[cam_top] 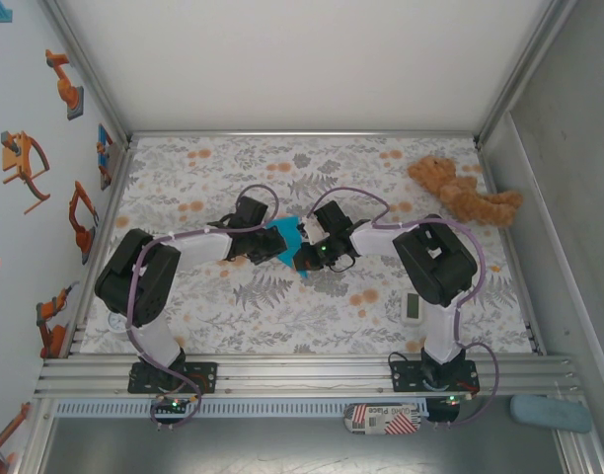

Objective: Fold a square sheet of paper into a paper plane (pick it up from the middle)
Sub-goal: Third fold the triangle at the center of the table.

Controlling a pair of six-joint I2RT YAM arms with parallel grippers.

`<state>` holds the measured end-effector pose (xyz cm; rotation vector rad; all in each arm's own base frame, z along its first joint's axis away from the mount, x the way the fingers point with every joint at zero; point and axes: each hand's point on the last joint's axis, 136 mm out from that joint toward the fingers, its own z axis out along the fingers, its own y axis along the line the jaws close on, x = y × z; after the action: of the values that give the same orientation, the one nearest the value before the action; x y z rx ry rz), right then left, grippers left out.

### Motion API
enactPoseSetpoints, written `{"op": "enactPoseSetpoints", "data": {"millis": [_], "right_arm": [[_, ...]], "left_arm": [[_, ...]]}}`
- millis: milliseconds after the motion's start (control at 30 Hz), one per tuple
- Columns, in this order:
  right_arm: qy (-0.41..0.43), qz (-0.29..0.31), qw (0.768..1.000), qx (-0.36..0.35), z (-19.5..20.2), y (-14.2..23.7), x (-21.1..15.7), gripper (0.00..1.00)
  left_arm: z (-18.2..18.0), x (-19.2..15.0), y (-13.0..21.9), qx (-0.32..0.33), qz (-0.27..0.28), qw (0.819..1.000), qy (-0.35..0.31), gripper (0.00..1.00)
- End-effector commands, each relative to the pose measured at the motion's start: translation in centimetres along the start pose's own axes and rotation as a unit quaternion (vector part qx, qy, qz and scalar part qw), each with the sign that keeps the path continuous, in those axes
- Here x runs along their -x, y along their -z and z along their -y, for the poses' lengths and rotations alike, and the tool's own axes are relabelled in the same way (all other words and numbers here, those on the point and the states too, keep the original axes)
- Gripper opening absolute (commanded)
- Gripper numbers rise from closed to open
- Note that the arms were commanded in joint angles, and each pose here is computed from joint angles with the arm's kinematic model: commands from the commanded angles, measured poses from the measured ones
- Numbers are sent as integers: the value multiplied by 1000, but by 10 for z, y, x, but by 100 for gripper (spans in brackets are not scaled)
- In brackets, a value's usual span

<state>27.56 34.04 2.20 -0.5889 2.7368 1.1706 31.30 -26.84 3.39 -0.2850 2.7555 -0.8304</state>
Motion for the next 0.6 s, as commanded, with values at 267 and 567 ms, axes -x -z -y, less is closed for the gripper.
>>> {"op": "enactPoseSetpoints", "data": {"millis": [267, 567], "right_arm": [[11, -5, 1000, 1, -4, -2, 1, 4], [6, -6, 1000, -6, 0, -3, -1, 4]], "left_arm": [[-26, 1, 3, 50, 7, 998, 25, 14], [-37, -3, 1, 70, 4, 997, 34, 13]]}}
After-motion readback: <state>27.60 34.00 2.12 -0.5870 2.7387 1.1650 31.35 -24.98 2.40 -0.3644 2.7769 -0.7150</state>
